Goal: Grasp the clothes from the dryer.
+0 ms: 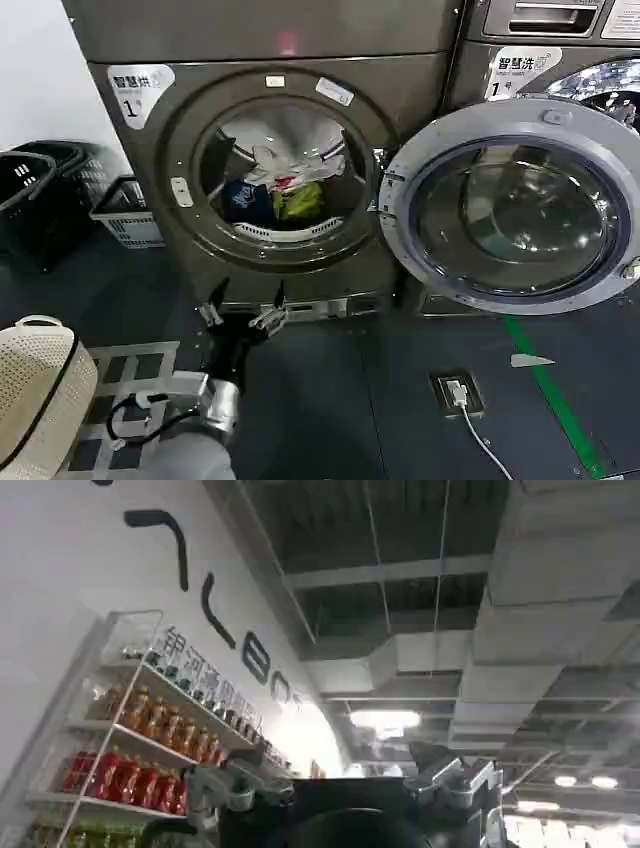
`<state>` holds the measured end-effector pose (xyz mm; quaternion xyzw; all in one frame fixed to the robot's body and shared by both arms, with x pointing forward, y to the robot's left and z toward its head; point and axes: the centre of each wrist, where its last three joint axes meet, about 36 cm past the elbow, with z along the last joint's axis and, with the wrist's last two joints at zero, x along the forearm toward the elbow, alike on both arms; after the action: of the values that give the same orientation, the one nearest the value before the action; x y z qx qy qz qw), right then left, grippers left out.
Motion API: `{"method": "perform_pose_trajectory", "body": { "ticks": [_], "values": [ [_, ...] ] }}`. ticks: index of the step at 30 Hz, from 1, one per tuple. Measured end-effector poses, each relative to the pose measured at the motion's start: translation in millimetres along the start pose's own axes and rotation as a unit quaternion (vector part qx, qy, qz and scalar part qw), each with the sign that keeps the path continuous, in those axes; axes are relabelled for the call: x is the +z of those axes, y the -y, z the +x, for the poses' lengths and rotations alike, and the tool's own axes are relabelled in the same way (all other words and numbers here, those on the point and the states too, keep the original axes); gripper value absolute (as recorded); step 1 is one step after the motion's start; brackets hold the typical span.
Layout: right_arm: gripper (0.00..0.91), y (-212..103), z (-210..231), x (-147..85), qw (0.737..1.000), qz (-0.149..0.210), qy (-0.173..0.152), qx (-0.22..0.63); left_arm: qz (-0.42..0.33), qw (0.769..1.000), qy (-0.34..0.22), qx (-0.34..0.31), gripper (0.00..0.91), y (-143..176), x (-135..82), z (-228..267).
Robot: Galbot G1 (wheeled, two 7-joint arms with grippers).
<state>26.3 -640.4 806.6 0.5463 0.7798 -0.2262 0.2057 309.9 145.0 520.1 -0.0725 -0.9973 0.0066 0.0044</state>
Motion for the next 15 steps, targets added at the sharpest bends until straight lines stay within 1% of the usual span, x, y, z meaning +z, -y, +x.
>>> {"method": "perform_pose_trajectory", "body": {
  "ticks": [3, 15],
  "values": [
    [0.907, 0.4, 0.2, 2.4, 1.000, 0.001, -0.003, -0.010, 0.000, 1.000, -0.003, -0.004, 0.907, 0.5, 1.9, -1.1],
    [0.907, 3.4, -0.5, 0.8, 1.000, -0.008, 0.013, -0.014, 0.000, 1.000, -0.003, -0.007, 0.907, 1.2, 1.4, -1.2]
  ]
}}
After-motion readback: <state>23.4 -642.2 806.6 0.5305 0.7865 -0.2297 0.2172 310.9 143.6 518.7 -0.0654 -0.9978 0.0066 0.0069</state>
